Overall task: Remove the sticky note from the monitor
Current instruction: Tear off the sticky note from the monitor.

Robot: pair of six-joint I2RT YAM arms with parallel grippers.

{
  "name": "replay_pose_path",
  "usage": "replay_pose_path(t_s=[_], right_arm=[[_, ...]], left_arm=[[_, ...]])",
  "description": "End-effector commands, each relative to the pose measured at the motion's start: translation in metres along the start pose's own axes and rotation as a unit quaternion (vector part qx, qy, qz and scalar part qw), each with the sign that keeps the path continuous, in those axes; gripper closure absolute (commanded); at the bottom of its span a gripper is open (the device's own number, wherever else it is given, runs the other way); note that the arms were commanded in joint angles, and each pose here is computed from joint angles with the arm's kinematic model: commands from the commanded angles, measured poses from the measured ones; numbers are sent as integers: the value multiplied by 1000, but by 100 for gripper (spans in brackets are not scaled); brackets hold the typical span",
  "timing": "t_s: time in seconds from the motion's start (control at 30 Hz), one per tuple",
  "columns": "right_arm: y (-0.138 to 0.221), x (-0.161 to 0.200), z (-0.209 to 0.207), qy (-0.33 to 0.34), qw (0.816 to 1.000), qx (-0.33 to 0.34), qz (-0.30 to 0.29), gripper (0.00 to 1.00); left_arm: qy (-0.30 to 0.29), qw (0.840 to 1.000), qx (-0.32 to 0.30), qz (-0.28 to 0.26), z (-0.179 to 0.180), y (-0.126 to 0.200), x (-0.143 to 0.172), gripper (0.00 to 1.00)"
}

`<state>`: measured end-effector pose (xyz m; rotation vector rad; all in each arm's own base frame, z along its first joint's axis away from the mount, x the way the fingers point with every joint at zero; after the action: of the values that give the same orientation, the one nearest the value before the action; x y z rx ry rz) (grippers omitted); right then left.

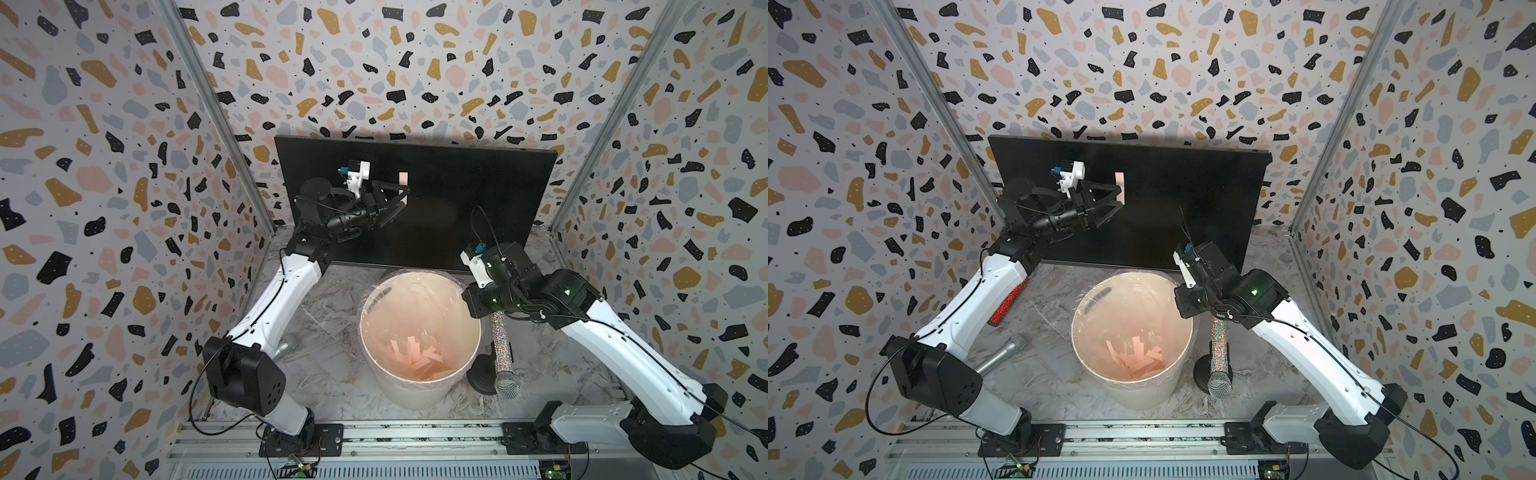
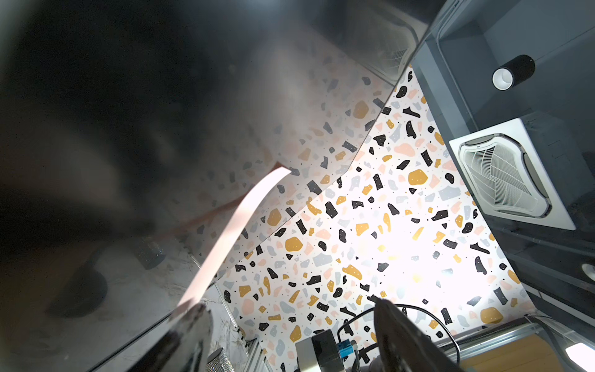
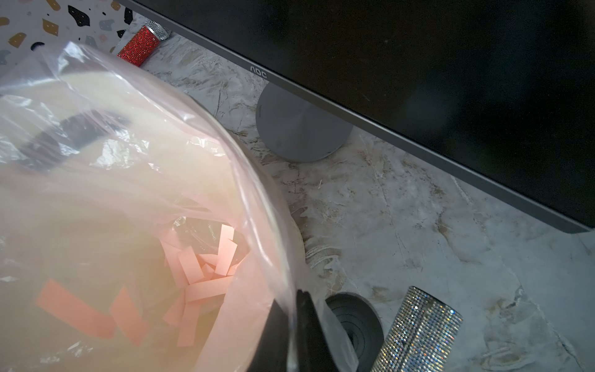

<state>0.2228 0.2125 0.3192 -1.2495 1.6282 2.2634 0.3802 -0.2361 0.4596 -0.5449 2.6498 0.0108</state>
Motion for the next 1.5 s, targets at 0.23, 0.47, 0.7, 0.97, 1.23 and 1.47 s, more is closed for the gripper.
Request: replay_pose_path(t_s=[0.23, 0.47, 0.7, 0.97, 1.23, 1.47], right_arm=[[28, -25, 4, -15, 997, -18, -69, 98], [29, -24, 4, -16, 997, -18, -70, 98], [28, -23, 4, -18, 997, -19, -69, 99], [28, -22, 3, -19, 997, -18, -68, 99], [29, -21, 3, -20, 997, -18, -68, 99], [29, -21, 3, -21, 997, -19, -69, 99]], left_arm=[[-31, 998, -34, -31, 1, 12, -1, 16], [-35, 998, -37, -46, -3, 9, -10, 16], [-34, 998, -36, -43, -1, 1, -10, 16], [-39, 998, -27, -38, -9, -6, -7, 16], [-41, 998, -21, -32, -15, -10, -4, 18], [-43, 998, -14, -31, -21, -11, -3, 29]])
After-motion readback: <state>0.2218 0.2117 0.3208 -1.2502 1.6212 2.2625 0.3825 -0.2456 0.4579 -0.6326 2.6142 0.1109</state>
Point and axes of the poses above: each gripper's point midway between its finger pads, its own y axis back along the fingers, its own z axis along the line the jaws close on, x = y × z, the point moved 2 cm from there along y, back along the fingers, and after that the axes turned 6 degrees about y, right-handed, at the moved point
